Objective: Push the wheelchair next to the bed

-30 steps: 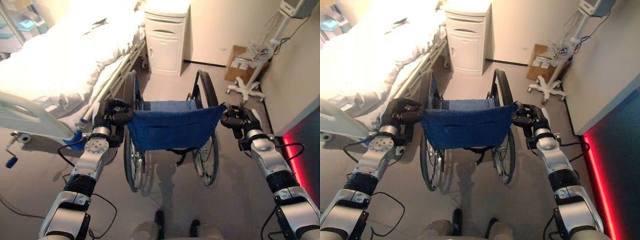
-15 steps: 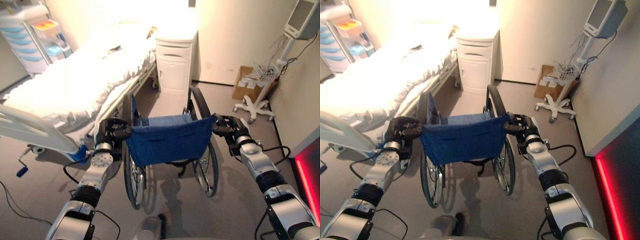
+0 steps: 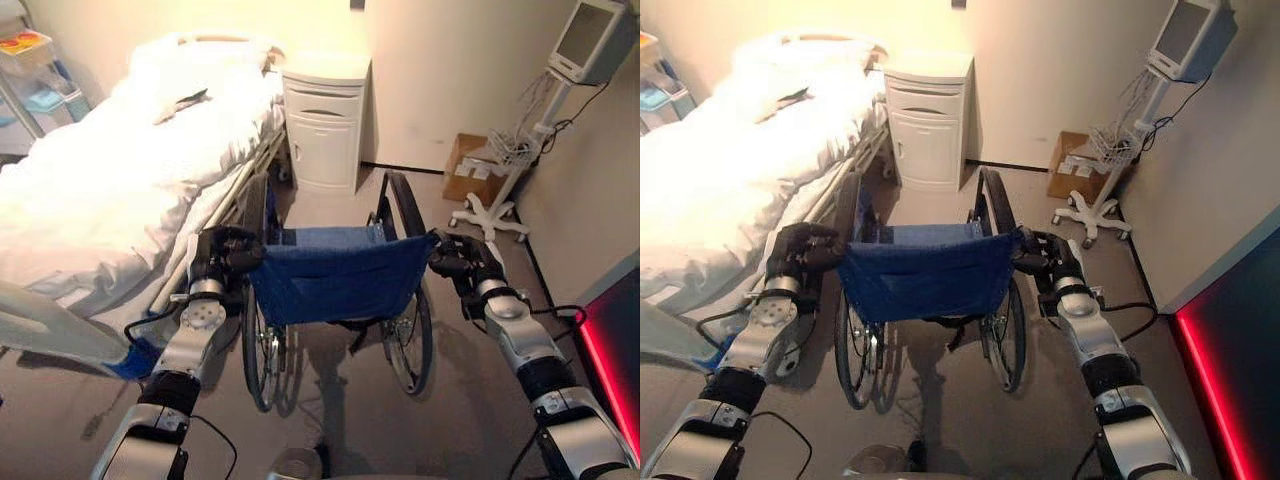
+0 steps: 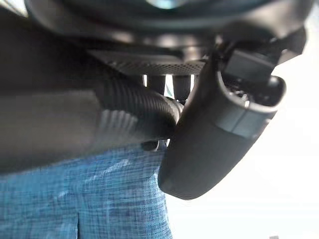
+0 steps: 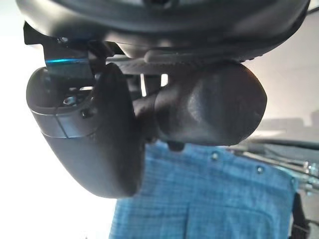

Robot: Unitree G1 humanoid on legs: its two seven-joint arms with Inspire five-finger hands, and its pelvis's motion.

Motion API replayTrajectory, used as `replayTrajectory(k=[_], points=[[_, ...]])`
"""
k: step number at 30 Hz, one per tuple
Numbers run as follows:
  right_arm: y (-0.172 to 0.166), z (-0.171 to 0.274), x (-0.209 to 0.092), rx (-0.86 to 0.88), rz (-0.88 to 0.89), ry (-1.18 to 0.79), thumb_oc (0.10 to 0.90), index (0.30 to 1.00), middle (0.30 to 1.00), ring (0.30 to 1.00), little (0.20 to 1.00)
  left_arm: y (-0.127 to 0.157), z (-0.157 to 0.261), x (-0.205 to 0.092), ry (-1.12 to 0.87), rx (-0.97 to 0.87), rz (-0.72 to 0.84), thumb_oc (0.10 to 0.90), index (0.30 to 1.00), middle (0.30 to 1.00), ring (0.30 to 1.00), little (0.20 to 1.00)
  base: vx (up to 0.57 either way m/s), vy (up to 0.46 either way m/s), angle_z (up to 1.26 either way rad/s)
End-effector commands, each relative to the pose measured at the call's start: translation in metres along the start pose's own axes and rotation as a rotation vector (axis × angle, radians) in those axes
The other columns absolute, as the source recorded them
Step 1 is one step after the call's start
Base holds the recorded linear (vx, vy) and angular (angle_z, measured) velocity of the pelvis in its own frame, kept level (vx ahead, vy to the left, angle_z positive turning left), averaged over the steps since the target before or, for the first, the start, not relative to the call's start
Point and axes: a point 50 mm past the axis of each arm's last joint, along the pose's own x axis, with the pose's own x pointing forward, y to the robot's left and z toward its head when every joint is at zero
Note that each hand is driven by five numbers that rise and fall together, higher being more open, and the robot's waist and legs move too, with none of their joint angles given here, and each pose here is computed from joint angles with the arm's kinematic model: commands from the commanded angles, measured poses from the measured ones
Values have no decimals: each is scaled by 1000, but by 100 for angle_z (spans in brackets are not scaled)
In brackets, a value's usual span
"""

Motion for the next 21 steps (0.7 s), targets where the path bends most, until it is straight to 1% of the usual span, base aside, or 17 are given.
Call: replayTrajectory(k=[1,4,6,8,11,12,14,18,21], points=[[19,-54,-16,-132,140,195,400,300,300,300,300,-21,-16,-3,84,131,-125,400,300,300,300,300,311,-50,7],[15,-48,-13,-123,126,191,400,300,300,300,300,-21,-7,7,73,128,-119,400,300,300,300,300,359,-42,47],[15,-48,-15,-129,132,188,400,300,300,300,300,-21,-7,8,76,123,-111,400,300,300,300,300,421,3,64],[19,-49,-21,-146,144,181,400,300,300,300,300,-21,-11,6,83,114,-89,400,300,300,300,300,410,-3,66],[16,-48,-23,-149,146,167,400,300,300,300,300,-21,-13,3,88,112,-79,400,300,300,300,300,328,-67,45],[11,-53,-26,-140,140,179,400,300,300,300,300,-22,-16,3,105,86,-83,400,300,300,300,300,383,-84,46],[6,-56,-28,-145,127,187,400,300,300,300,300,-31,-18,0,103,95,-95,400,300,300,300,300,359,-64,41],[0,-51,-24,-172,129,172,400,300,300,300,300,-37,-18,-1,99,73,-81,400,300,300,300,300,313,-102,55],[1,-50,-21,-174,126,173,400,300,300,300,300,-38,-16,0,86,73,-77,400,300,300,300,300,301,15,16]])
